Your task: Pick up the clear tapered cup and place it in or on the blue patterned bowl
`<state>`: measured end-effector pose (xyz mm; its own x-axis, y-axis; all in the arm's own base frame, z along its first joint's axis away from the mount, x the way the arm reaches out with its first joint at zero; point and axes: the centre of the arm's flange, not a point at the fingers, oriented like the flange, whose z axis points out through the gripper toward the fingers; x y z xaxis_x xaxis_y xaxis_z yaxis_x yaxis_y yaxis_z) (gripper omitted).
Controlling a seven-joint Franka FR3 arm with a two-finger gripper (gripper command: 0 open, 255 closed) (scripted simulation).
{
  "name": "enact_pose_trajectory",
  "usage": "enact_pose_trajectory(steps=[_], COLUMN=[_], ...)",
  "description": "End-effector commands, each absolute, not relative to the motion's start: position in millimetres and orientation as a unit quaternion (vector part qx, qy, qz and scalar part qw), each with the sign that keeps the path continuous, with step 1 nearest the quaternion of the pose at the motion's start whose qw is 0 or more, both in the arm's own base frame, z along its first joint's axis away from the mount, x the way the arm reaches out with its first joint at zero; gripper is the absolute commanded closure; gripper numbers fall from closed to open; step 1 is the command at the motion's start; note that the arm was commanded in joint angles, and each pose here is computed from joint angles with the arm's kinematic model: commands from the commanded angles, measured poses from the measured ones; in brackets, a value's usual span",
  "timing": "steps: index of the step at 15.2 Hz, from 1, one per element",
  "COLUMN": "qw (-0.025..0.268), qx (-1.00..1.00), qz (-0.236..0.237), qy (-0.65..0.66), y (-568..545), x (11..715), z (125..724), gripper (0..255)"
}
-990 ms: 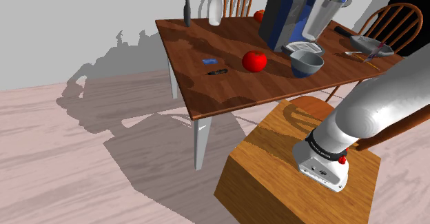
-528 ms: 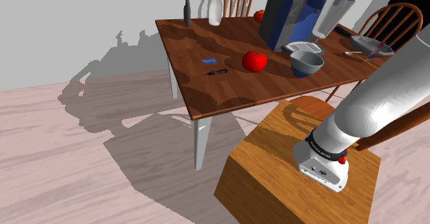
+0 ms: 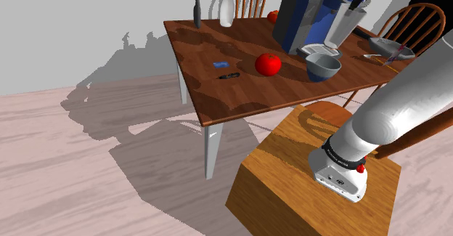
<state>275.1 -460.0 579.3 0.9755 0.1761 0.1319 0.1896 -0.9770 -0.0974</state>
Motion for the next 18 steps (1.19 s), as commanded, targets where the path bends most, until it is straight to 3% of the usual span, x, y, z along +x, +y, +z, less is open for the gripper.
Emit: enact_pose_trajectory(steps=[1, 13, 18], qw=[0.054, 0.054, 0.054], qx=[-0.992, -0.992, -0.992], qz=[-0.062, -0.062, -0.062], qy=[-0.092, -0.092, -0.092], y=[-461, -461, -461], x=[275, 275, 275], z=[570, 504, 504], gripper=[255, 255, 255])
